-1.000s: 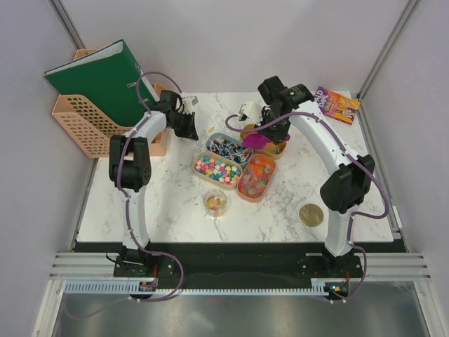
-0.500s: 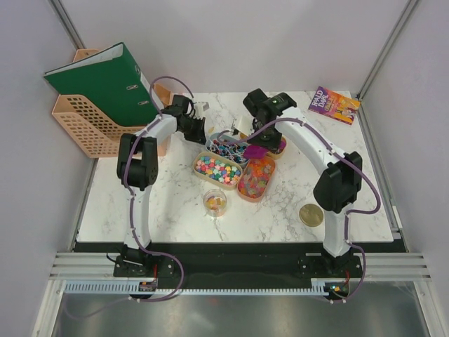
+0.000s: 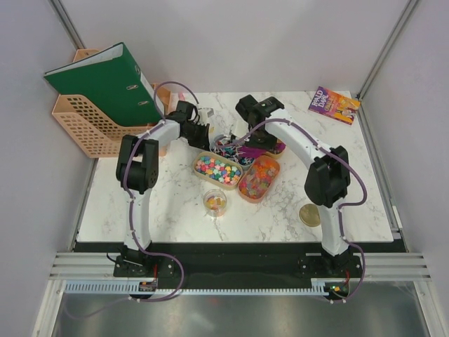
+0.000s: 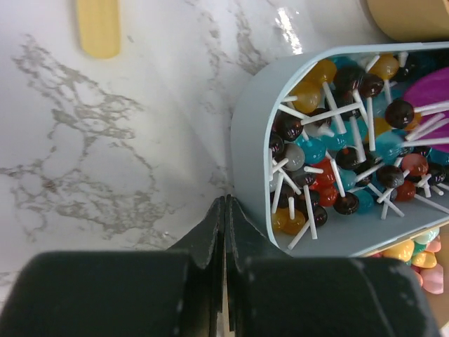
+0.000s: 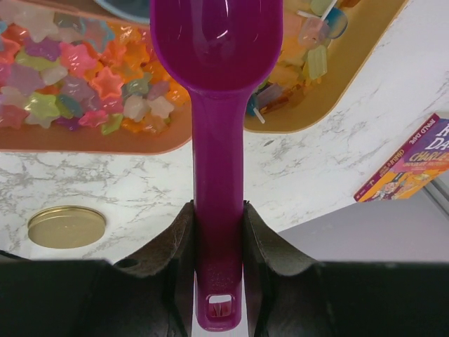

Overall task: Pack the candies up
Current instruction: Scoop the fake candies from the storage box, then place the fake candies in the packing bottle.

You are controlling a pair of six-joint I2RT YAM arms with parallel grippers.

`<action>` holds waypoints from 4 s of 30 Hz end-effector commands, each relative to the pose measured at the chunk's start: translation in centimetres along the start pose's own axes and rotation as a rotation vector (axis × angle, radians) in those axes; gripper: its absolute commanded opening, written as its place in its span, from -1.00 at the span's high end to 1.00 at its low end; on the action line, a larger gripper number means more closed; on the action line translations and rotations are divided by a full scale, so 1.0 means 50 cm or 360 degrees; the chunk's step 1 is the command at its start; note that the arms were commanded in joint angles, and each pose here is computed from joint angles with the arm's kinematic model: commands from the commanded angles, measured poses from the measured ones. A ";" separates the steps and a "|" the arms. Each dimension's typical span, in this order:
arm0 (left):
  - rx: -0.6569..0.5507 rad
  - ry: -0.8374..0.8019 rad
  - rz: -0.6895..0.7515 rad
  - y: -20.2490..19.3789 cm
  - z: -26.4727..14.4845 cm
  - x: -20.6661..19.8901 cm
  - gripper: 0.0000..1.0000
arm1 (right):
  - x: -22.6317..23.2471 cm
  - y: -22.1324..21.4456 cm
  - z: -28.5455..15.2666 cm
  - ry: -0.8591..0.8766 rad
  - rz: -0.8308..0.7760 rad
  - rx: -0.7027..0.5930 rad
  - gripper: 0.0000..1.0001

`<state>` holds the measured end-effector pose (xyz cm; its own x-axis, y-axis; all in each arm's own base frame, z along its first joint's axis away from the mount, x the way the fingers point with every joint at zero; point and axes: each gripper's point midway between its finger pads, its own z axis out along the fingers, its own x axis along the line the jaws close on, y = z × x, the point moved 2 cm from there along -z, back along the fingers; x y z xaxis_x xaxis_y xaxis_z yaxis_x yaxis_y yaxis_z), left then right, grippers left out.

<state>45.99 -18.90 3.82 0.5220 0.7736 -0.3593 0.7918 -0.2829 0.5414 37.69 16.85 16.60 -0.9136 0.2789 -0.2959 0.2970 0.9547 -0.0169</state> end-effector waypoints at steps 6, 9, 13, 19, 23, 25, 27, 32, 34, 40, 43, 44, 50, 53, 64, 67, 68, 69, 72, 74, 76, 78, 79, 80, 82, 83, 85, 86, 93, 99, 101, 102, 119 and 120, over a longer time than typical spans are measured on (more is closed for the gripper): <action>-0.0089 -0.0145 0.0169 0.038 -0.015 -0.101 0.95 | 0.000 -0.018 0.009 -0.0021 -0.0242 0.0308 0.99; -0.0090 -0.0166 0.0162 0.038 -0.012 -0.113 0.95 | -0.009 -0.005 0.016 -0.0051 -0.0284 0.0325 0.99; -0.0092 -0.0184 0.0163 0.038 -0.011 -0.122 0.95 | -0.013 0.015 0.037 -0.0053 -0.0327 0.0339 1.00; -0.0086 -0.0185 0.0157 0.033 -0.011 -0.125 0.95 | 0.000 0.030 0.063 0.0005 -0.0350 0.0333 1.00; -0.0083 -0.0176 0.0143 0.032 -0.012 -0.124 0.95 | 0.023 0.035 0.088 0.0090 -0.0321 0.0322 0.99; -0.0081 -0.0172 0.0138 0.031 -0.011 -0.122 0.95 | 0.031 0.041 0.098 0.0124 -0.0297 0.0302 0.99; -0.0085 -0.0171 0.0139 0.033 -0.011 -0.123 0.95 | 0.034 0.045 0.103 0.0138 -0.0275 0.0287 0.99; -0.0086 -0.0171 0.0131 0.034 -0.012 -0.125 0.95 | 0.046 0.039 0.127 0.0207 -0.0201 0.0276 0.99; -0.0081 -0.0165 0.0133 0.032 -0.013 -0.122 0.93 | 0.046 0.032 0.138 0.0230 -0.0169 0.0270 0.99; -0.0062 -0.0120 0.0141 0.029 -0.017 -0.116 0.70 | 0.049 0.028 0.164 0.0313 -0.0078 0.0165 0.99; -0.0062 -0.0084 0.0146 0.030 -0.027 -0.109 0.49 | 0.052 0.025 0.170 0.0344 -0.0055 0.0084 0.99; -0.0057 -0.0076 0.0153 0.029 -0.032 -0.108 0.47 | 0.049 0.028 0.172 0.0325 -0.0047 0.0060 0.99; -0.0078 -0.0059 0.0179 0.039 -0.059 -0.096 0.34 | 0.065 0.039 0.169 0.0359 -0.0061 -0.0093 0.99; -0.0094 -0.0059 0.0170 0.045 -0.077 -0.091 0.25 | 0.054 0.056 0.157 0.0319 -0.0058 -0.0201 0.99; -0.0158 0.0002 0.0335 0.073 -0.155 -0.098 0.14 | 0.045 0.077 0.119 0.0210 0.0000 -0.0564 0.99; -0.0160 0.0009 0.0332 0.078 -0.160 -0.095 0.14 | 0.048 0.067 0.124 0.0216 0.0021 -0.0537 0.99; -0.0161 0.0011 0.0325 0.079 -0.163 -0.095 0.14 | 0.048 0.065 0.124 0.0210 0.0019 -0.0539 0.99; -0.0177 0.0020 0.0324 0.086 -0.170 -0.094 0.14 | 0.048 0.062 0.118 0.0203 0.0022 -0.0548 0.99; -0.0220 0.0075 0.0344 0.103 -0.193 -0.094 0.14 | 0.035 0.055 0.090 0.0150 0.0043 -0.0586 0.99; -0.0240 0.0174 0.0358 0.112 -0.210 -0.082 0.13 | 0.026 0.049 0.059 0.0099 0.0046 -0.0612 0.99; -0.0278 0.0287 0.0373 0.126 -0.237 -0.071 0.06 | 0.021 0.044 0.034 0.0062 0.0026 -0.0640 0.99; -0.0288 0.0461 0.0378 0.128 -0.258 -0.046 -0.07 | 0.020 0.033 -0.001 0.0029 0.0011 -0.0676 0.99; -0.0320 0.0524 0.0380 0.134 -0.279 -0.041 -0.16 | 0.023 0.028 -0.010 0.0029 -0.0011 -0.0674 0.99; -0.0305 0.0621 0.0356 0.124 -0.286 -0.023 -0.54 | 0.029 0.017 -0.024 0.0034 -0.0019 -0.0671 0.99; -0.0326 0.0719 0.0327 0.120 -0.299 -0.010 -1.00 | 0.040 0.004 -0.035 0.0054 -0.0036 -0.0664 0.99; -0.0339 0.0745 0.0321 0.118 -0.312 -0.009 -1.00 | 0.049 -0.004 -0.050 0.0063 -0.0063 -0.0675 0.99; -0.0322 0.0761 0.0279 0.096 -0.313 -0.003 -1.00 | 0.073 -0.021 -0.050 0.0103 -0.0097 -0.0635 0.99; -0.0313 0.0761 0.0264 0.082 -0.317 -0.006 -1.00 | 0.089 -0.025 -0.053 0.0103 -0.0155 -0.0620 0.99; -0.0316 0.0767 0.0212 0.020 -0.336 -0.018 -1.00 | 0.176 -0.052 -0.068 0.0110 -0.0452 -0.0431 0.99; -0.0315 0.0735 0.0233 -0.008 -0.350 -0.034 -1.00 | 0.219 -0.045 -0.076 0.0122 -0.0600 -0.0274 0.99; -0.0315 0.0729 0.0224 -0.015 -0.350 -0.037 -0.99 | 0.220 -0.043 -0.076 0.0106 -0.0635 -0.0197 0.99; -0.0345 0.0733 0.0224 -0.010 -0.359 -0.041 -0.98 | 0.219 -0.042 -0.075 0.0091 -0.0648 -0.0163 0.99; -0.0453 0.0801 0.0210 -0.008 -0.381 -0.039 -0.96 | 0.197 -0.018 -0.110 -0.0129 -0.0879 0.0207 0.99; -0.0454 0.0801 0.0207 -0.007 -0.378 -0.039 -0.96 | 0.194 -0.020 -0.114 -0.0150 -0.0896 0.0235 0.99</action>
<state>37.98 -9.64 16.87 0.3790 0.9206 0.0946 0.6237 -0.3296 0.7088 26.94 19.71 17.36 -0.9334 -0.2435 -0.2634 -0.1805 0.9535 -0.2415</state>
